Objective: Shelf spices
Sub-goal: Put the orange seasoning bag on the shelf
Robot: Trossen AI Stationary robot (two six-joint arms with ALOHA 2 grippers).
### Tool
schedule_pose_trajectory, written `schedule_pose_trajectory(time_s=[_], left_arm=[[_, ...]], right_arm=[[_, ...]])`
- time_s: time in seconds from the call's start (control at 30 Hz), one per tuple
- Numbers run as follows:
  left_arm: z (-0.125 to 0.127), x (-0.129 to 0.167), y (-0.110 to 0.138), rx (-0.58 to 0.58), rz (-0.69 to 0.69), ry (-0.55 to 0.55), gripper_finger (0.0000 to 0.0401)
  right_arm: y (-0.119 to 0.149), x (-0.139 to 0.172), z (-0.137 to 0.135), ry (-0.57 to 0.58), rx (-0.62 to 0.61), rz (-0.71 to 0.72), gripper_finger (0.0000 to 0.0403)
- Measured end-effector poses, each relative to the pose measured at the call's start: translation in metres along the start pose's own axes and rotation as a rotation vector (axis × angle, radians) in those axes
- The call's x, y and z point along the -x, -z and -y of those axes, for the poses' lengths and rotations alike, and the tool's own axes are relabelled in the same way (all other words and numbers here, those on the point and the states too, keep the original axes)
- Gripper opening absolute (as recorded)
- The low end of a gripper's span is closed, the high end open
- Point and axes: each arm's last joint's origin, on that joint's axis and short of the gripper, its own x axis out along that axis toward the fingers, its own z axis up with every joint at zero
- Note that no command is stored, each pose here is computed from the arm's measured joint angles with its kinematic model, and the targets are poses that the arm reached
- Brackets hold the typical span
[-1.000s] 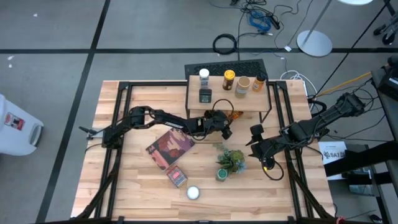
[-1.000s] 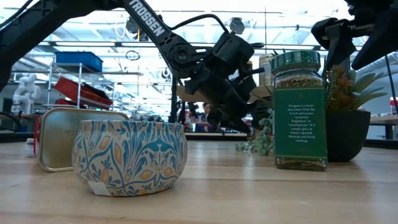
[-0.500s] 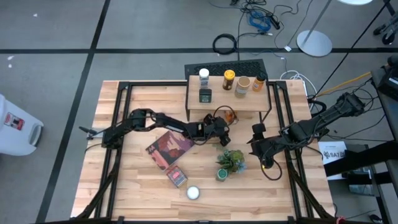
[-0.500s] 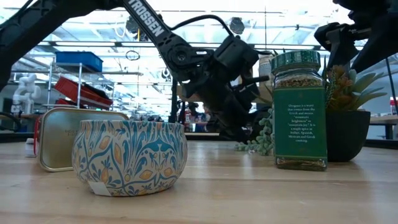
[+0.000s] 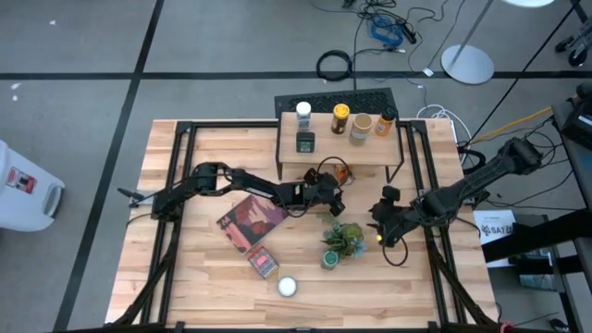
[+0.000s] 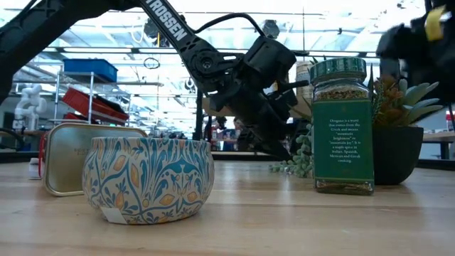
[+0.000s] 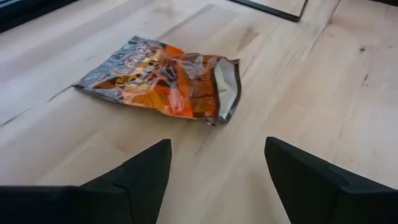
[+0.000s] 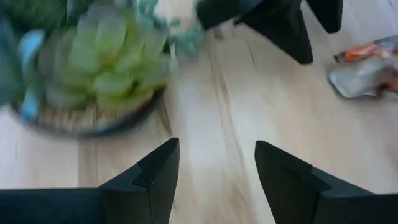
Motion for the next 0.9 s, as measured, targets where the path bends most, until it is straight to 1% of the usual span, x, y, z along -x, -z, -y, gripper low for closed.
schedule_pose_trajectory(time_s=[0.07,0.13,0.2,0.3,0.4,0.53,0.7,0.8,0.9], left_arm=[[0.001,0.001,0.000,-0.004,-0.002,0.006,0.0269],[0.003,0.001,0.001,-0.010,-0.001,0.008,0.0269],[0.003,0.001,0.001,-0.010,-0.001,0.008,0.0269],[0.003,0.001,0.001,-0.011,0.000,0.005,0.0269],[0.002,0.001,0.001,-0.018,0.002,-0.001,0.0269],[0.002,0.001,0.001,-0.021,0.001,0.001,0.0269],[0.006,0.003,0.002,-0.009,-0.016,0.051,0.0269],[0.008,0.003,0.003,-0.009,-0.031,0.097,0.0269],[0.009,0.003,0.003,-0.020,-0.042,0.130,0.0269]], right_arm=[[0.011,-0.013,-0.001,-0.012,-0.093,0.096,0.0199],[0.022,-0.023,0.001,0.000,-0.191,0.201,0.0199],[0.032,-0.030,0.006,0.047,-0.287,0.304,0.0199],[0.046,-0.036,0.015,0.152,-0.401,0.442,0.0199],[0.053,-0.038,0.022,0.195,-0.493,0.578,0.0199],[0.045,-0.038,0.026,0.221,-0.532,0.624,0.0199],[0.039,-0.040,0.029,0.246,-0.557,0.631,0.0199],[0.034,-0.044,0.031,0.263,-0.563,0.614,0.0199],[0.023,-0.049,0.032,0.234,-0.536,0.571,0.0199]])
